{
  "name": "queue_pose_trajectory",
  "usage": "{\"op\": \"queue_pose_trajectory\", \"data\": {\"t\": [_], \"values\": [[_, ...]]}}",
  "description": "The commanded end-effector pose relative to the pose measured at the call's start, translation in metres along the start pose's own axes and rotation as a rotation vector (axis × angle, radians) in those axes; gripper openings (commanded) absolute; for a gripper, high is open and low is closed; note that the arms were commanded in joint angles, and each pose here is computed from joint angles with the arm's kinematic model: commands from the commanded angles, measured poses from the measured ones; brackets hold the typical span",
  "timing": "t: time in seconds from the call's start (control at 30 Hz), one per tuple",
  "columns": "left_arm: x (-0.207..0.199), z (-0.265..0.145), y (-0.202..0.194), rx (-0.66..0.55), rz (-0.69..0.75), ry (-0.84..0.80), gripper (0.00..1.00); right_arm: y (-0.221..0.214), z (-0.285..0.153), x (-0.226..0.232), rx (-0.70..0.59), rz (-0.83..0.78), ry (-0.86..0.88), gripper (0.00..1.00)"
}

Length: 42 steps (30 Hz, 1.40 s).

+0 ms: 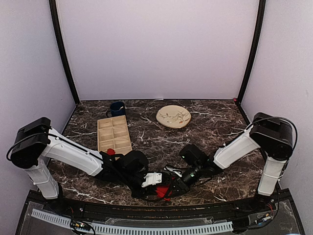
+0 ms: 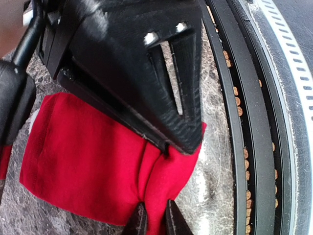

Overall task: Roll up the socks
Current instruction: Roll the sock at the center of the board.

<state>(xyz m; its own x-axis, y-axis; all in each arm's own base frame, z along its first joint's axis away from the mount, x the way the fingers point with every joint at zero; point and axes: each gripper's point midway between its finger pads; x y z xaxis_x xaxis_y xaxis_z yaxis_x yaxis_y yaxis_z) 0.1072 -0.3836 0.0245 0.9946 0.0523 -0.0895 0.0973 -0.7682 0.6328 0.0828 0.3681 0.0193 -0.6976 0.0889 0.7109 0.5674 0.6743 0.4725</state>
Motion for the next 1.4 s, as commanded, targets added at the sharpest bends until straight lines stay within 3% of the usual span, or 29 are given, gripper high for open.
{"op": "queue_pose_trajectory", "data": {"t": [0.0,0.13,0.43,0.93,1.37], "values": [[-0.005,0.002,-0.006,0.035,-0.003,-0.028,0.14,-0.035,-0.001,-0.026,0.082,0.139,-0.096,0.18],[-0.006,0.003,-0.011,0.043,-0.023,-0.032,0.13,-0.034,-0.004,-0.026,0.069,0.143,-0.100,0.26],[0.002,-0.001,-0.013,0.020,-0.118,-0.043,0.14,-0.028,-0.013,-0.030,0.018,0.158,-0.122,0.30],[0.003,0.003,-0.025,0.047,-0.248,-0.130,0.15,-0.014,-0.039,-0.045,-0.096,0.153,-0.252,0.31],[0.008,0.002,-0.031,0.082,-0.338,-0.228,0.16,0.007,-0.075,-0.044,-0.217,0.018,-0.435,0.32]]}}
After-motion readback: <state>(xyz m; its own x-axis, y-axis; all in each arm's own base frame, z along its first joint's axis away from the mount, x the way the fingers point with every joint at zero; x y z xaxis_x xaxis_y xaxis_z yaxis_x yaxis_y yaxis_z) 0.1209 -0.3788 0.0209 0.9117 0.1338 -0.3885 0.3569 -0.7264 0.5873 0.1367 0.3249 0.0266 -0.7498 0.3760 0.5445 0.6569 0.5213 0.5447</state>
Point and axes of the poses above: each gripper's point midway between its finger pads, its own z axis out along the fingers, its own x axis along the line the jaws close on, y = z × x, and after that the axes turned 6 degrees about -z, right-handed
